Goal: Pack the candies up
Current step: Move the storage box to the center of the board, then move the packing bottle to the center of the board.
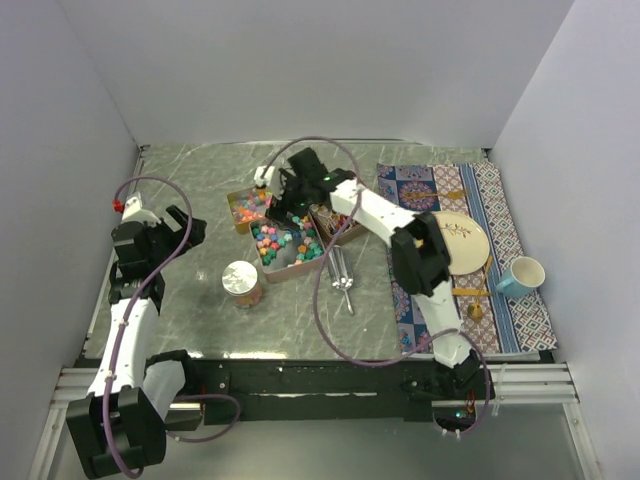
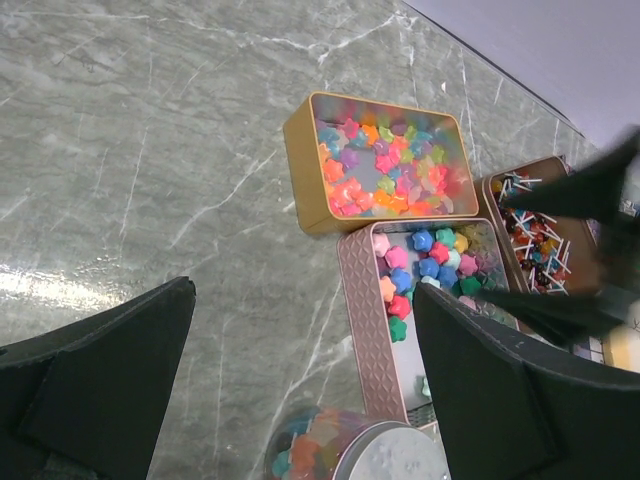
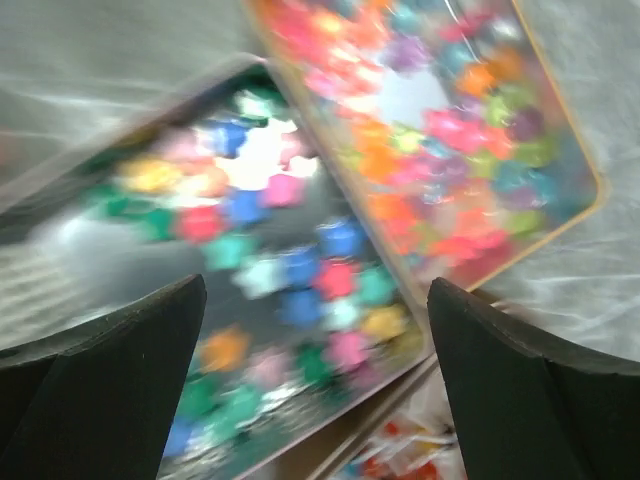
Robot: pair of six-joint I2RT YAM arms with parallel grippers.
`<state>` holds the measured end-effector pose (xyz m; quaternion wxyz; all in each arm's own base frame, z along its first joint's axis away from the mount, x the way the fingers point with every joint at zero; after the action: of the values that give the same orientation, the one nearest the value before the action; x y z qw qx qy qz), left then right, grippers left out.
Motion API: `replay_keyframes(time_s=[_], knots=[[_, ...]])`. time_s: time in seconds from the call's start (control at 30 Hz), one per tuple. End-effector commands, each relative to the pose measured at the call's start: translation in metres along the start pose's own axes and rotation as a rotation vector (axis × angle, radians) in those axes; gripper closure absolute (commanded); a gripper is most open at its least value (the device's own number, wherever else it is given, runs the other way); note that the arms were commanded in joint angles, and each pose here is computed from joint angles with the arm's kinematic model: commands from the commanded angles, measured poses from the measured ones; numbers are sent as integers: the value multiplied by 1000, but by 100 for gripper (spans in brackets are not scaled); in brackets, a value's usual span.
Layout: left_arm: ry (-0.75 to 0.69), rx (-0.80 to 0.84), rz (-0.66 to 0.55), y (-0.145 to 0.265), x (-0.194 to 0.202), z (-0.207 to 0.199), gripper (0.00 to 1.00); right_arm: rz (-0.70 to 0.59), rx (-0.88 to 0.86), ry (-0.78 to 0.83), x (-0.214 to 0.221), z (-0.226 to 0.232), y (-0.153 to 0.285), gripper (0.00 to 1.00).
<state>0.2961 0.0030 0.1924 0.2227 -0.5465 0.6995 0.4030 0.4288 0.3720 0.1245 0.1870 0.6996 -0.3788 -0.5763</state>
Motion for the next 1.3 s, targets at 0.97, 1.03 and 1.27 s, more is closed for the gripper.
replay_keyframes(time_s=[0.97,1.03,1.27], knots=[[534,-292,589,-12,107,67,99,-456,-56,-31,-95,73,136,2],[530,-273,620,-17,116,61,99,-432,-11,-76,-89,66,138,2],[442,-177,732,-26,149,27,99,-388,99,-139,-63,50,151,0]])
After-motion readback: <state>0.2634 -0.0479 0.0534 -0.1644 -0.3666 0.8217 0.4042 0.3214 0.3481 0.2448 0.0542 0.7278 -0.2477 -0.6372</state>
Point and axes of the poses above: each gripper's point midway between its finger pads, its own y axis back along the fingers, its own z axis along the line the jaws close on, x = y × z, the point moved 3 cm from there along y, back along the fingers, and after that the axes turned 5 degrees about y, right-handed, at the moved point
